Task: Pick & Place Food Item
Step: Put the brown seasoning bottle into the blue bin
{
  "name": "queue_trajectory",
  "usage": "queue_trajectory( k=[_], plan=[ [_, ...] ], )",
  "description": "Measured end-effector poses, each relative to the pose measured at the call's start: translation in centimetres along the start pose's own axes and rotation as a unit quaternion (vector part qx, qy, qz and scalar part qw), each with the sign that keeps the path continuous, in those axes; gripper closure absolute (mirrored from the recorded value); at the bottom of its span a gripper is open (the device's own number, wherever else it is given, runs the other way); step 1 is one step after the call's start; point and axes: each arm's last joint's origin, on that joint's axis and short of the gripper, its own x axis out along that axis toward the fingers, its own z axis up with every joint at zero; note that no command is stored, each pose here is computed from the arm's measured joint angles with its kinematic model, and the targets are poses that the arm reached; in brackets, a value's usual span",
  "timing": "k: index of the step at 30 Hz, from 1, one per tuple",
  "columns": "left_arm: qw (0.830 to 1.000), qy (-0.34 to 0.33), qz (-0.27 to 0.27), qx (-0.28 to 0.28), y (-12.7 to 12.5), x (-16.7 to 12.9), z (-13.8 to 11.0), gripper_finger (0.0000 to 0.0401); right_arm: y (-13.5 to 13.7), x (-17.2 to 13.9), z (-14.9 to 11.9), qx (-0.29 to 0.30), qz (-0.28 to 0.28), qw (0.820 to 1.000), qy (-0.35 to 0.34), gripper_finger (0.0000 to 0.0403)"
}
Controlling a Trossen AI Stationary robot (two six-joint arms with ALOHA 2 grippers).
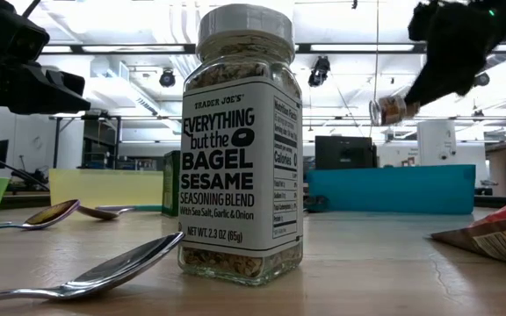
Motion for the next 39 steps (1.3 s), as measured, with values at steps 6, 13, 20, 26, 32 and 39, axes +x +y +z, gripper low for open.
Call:
queue_trajectory(
  k=[6, 13, 20, 26, 32, 39],
  plan=[
    [1.000, 0.000, 0.000, 0.000, 0.0, 0.0, 0.0, 0.0401, -0.8, -2.6, 3.6, 0.028, -0.058, 0.997, 0.037, 0.0251],
    [1.000, 0.000, 0.000, 0.000, 0.0, 0.0, 0.0, 0.0401, -2.0, -3.6, 5.9, 0.077, -0.141, 0.972, 0.172, 0.0251],
    [1.000, 0.000, 0.000, 0.000, 0.0, 0.0, 0.0, 0.0401, -2.0, -1.3, 7.3, 0.072, -0.171, 0.944, 0.274, 0.0251],
    [1.000, 0.000, 0.000, 0.000, 0.0, 0.0, 0.0, 0.0401, -2.2, 1.9, 7.3, 0.050, -0.204, 0.911, 0.355, 0.0251],
    [1.000, 0.000, 0.000, 0.000, 0.0, 0.0, 0.0, 0.0401, -3.2, 4.2, 6.8, 0.029, -0.240, 0.878, 0.413, 0.0251],
    [1.000, 0.000, 0.000, 0.000, 0.0, 0.0, 0.0, 0.0401, -4.6, 4.7, 7.2, 0.028, -0.271, 0.870, 0.411, 0.0251]
  ],
)
